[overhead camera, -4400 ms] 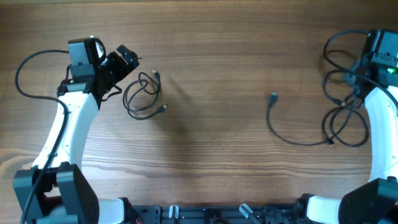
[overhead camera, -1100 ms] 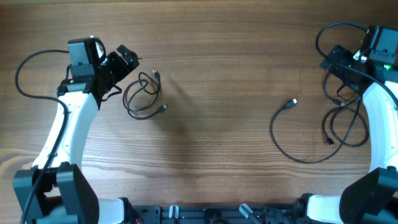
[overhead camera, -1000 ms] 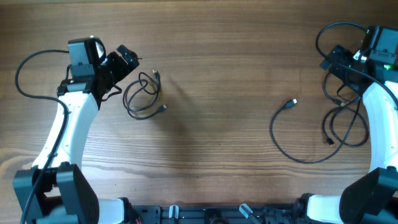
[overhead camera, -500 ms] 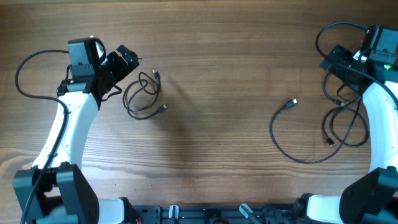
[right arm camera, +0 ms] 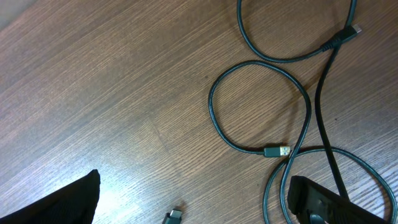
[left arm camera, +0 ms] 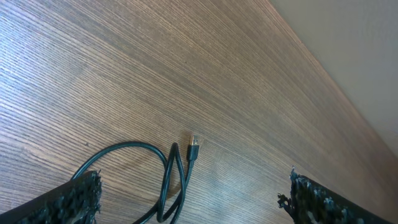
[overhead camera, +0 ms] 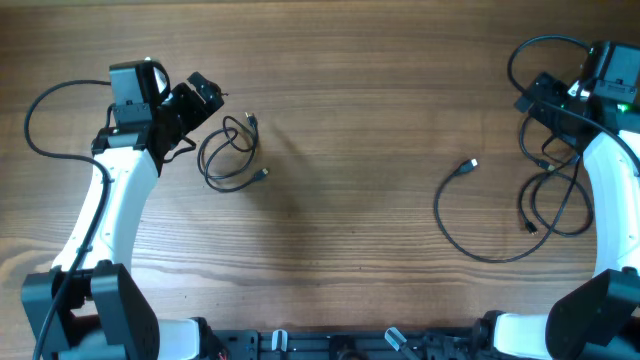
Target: Untangle cables
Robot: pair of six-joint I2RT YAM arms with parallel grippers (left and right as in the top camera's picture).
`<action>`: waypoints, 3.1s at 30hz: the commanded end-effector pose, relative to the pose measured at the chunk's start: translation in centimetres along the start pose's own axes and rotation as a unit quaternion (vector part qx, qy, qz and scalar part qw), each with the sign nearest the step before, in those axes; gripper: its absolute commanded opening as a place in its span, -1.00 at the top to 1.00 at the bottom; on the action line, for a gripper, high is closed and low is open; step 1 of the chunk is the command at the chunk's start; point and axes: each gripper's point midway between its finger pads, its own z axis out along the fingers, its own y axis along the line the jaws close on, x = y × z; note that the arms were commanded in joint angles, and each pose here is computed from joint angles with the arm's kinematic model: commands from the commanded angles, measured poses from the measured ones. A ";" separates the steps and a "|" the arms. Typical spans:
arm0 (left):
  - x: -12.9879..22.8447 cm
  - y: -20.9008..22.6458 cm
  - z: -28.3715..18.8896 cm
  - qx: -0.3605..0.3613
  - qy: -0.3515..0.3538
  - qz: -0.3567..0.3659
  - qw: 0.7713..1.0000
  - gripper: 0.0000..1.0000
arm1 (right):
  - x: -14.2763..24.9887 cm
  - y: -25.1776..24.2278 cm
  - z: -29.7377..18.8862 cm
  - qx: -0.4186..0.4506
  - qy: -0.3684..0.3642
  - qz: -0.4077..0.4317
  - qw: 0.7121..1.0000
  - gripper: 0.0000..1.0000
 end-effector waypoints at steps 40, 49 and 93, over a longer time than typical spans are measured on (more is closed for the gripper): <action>2.2 5.3 1.0 -0.112 0.023 0.033 0.993 0.01 | 7.0 16.9 -17.9 -0.253 -0.105 -0.190 0.943 -0.99; 4.8 4.4 2.3 -0.084 0.080 0.095 0.989 -0.89 | 6.9 16.8 -18.2 -0.255 -0.109 -0.189 0.942 -0.99; 31.3 -21.9 4.1 0.202 0.169 0.150 0.953 0.92 | 6.1 14.6 -23.8 -0.293 -0.167 -0.170 0.926 -0.99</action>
